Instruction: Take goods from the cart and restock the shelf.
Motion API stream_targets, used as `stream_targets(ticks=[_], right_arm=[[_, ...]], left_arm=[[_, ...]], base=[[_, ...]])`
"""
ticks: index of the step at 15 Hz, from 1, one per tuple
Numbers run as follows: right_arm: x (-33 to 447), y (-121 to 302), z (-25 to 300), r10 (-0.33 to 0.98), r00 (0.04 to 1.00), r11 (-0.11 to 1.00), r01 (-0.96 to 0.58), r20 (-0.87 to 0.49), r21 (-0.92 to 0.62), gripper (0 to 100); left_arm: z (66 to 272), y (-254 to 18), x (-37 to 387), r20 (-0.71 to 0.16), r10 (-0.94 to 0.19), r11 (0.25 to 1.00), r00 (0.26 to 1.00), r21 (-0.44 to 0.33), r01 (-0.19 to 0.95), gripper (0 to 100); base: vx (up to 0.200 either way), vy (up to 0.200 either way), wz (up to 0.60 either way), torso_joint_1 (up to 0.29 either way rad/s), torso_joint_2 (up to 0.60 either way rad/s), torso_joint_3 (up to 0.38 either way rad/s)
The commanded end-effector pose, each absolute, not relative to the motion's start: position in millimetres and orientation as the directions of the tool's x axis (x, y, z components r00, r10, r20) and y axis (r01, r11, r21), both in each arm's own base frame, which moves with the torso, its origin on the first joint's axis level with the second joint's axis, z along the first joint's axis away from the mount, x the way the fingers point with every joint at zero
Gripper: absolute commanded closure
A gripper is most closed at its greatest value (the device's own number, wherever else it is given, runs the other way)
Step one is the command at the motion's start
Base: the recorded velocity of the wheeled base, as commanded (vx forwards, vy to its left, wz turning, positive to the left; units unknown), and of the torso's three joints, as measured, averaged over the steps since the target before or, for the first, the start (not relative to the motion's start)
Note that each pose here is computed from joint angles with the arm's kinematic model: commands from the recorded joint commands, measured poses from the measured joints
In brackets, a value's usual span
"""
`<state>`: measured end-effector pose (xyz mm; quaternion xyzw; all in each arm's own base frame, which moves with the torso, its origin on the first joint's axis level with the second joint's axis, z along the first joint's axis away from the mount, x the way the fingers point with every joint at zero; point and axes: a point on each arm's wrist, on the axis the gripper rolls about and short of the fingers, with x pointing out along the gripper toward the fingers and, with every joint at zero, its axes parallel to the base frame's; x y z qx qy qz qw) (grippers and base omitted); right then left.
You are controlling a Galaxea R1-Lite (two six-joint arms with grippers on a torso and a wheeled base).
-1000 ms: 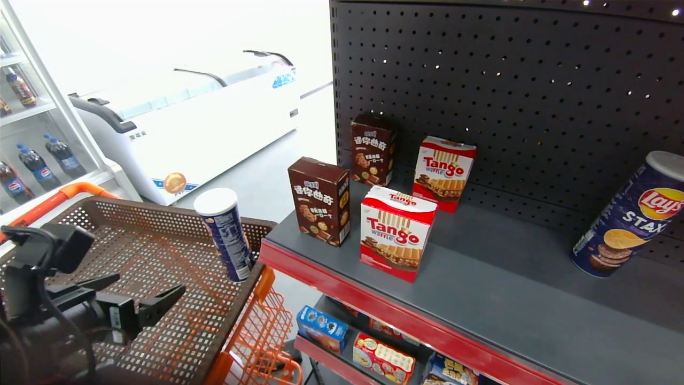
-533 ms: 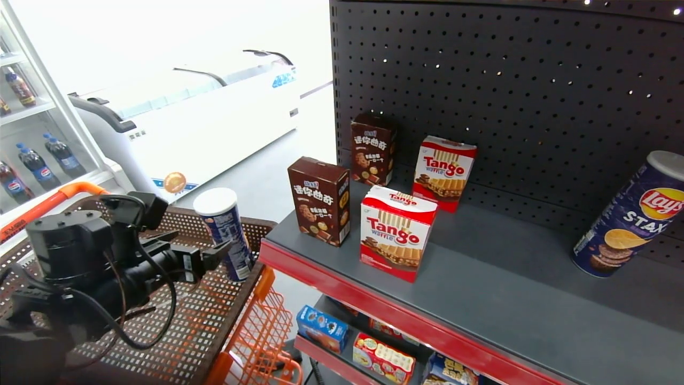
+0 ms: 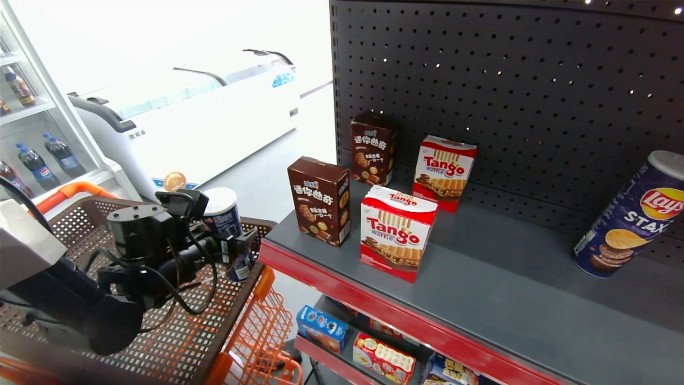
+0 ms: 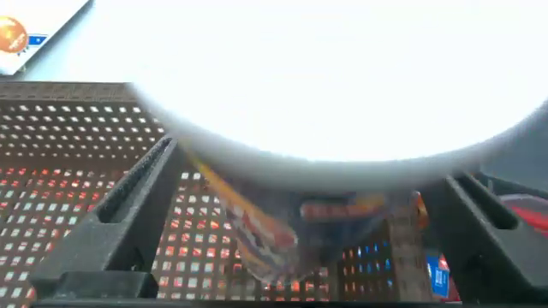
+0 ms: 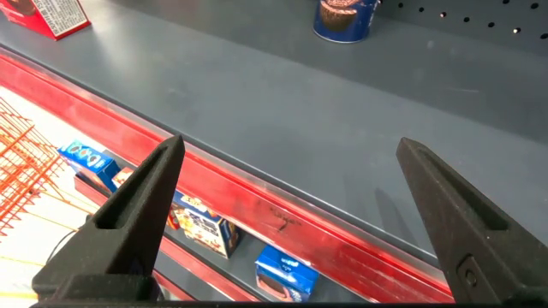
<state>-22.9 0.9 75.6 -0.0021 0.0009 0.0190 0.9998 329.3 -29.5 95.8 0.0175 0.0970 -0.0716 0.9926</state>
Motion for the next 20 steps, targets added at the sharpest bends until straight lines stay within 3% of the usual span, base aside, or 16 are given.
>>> stream_targets(ticks=[1,6,7,10,15,20], right_arm=[[-22.9,0.9,75.6,0.038,0.999,0.999,-0.038,-0.002,-0.005,0],[-22.9,0.9,75.6,0.038,0.999,0.999,-0.038,-0.002,-0.005,0],[-22.9,0.9,75.6,0.038,0.999,0.999,-0.038,-0.002,-0.005,0],[-22.9,0.9,75.6,0.038,0.999,0.999,-0.038,-0.002,-0.005,0],[-22.9,0.9,75.6,0.038,0.999,0.999,-0.038,-0.002,-0.005,0],[-22.9,0.9,75.6,0.038,0.999,0.999,-0.038,-0.002,-0.005,0]], left_arm=[[88.2,-30.4,338.8,-0.205,-0.139,0.989,0.969,0.020,0.146,0],[85.8,-34.9,346.9,-0.181,-0.150,0.988,0.972,0.022,0.156,0],[85.4,-36.0,347.6,-0.181,-0.153,0.987,0.972,0.022,0.159,100],[85.2,-36.5,352.4,-0.175,-0.153,0.987,0.973,0.028,0.160,100],[90.0,-35.2,350.6,-0.163,-0.148,0.978,0.975,0.124,0.170,100],[147.7,-32.9,325.9,-0.031,-0.154,0.975,0.988,0.156,0.157,100]], base=[[0.000,0.000,0.00,0.000,0.00,0.000],[0.000,0.000,0.00,0.000,0.00,0.000],[0.000,0.000,0.00,0.000,0.00,0.000],[0.000,0.000,0.00,0.000,0.00,0.000],[0.000,0.000,0.00,0.000,0.00,0.000],[0.000,0.000,0.00,0.000,0.00,0.000]])
